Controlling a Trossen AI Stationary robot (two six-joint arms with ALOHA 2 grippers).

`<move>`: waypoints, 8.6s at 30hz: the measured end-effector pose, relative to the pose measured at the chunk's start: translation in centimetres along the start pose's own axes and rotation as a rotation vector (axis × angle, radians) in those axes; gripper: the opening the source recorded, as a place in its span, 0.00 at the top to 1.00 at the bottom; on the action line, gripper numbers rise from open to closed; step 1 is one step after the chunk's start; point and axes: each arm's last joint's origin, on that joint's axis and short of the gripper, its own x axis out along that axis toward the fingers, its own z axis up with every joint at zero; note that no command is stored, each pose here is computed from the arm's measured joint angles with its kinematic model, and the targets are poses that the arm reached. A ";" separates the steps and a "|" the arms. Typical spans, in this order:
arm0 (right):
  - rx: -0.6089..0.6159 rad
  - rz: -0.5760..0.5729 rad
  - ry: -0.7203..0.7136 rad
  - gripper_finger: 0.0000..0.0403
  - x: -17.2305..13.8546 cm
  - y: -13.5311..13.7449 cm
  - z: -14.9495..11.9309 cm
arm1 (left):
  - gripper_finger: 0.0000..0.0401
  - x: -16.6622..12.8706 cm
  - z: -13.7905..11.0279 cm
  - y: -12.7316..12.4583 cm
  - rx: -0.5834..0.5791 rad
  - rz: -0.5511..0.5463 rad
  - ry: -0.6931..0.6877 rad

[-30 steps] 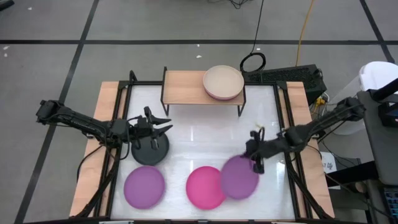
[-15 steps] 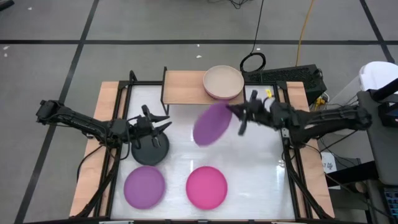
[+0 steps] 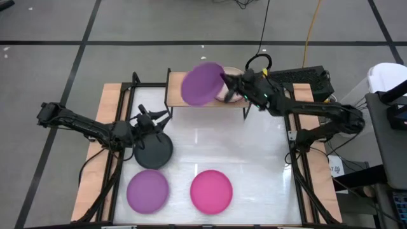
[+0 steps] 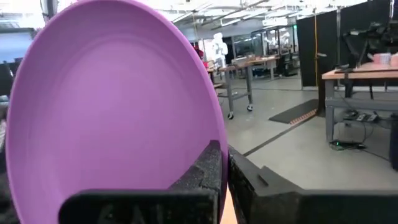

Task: Place and stack plates onto a shelf
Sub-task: Put the right purple plate on the shelf, then stack the black plate on top of the purple plate on the shelf, then stack the pink plate on top of the black plate on the shelf

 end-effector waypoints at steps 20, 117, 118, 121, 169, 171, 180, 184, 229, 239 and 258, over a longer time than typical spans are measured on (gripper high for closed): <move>-0.012 -0.082 0.228 1.00 10.2 -4.8 -5.3 | 0.70 -2.7 2.0 1.2 0.154 0.105 -0.026; -0.382 0.640 0.286 0.84 -9.6 8.1 7.3 | 0.69 2.3 -8.7 -9.3 0.063 -0.060 1.405; -0.383 0.640 0.288 0.84 -9.6 8.1 7.3 | 0.69 2.4 -8.9 -9.3 0.062 -0.053 1.414; -0.386 0.639 0.295 0.84 -9.6 8.1 7.2 | 0.69 2.7 -9.4 -9.1 0.045 -0.017 1.438; -0.452 0.572 0.305 0.84 -9.3 7.6 3.2 | 0.70 4.0 -9.6 -12.2 0.021 0.039 1.529; -0.451 0.572 0.304 0.84 -9.3 7.6 3.2 | 0.71 4.0 -9.6 -12.0 0.078 0.019 1.533; -0.451 0.573 0.304 0.84 -9.3 7.6 3.2 | 0.97 4.4 -5.7 -12.0 0.135 -0.112 1.512; -0.450 0.573 0.302 0.84 -9.3 7.6 3.2 | 0.98 4.6 -1.8 -13.4 0.179 -0.308 1.450; -0.435 0.573 0.255 0.84 -9.8 7.3 4.3 | 0.82 18.6 9.6 2.1 0.579 -0.293 1.066; -0.433 0.573 0.259 0.84 -9.8 7.3 4.2 | 0.54 18.3 10.5 2.8 0.636 -0.098 1.037; -0.363 0.740 0.625 0.84 -14.5 9.6 -3.8 | 0.65 4.9 14.4 0.3 0.210 -0.083 0.539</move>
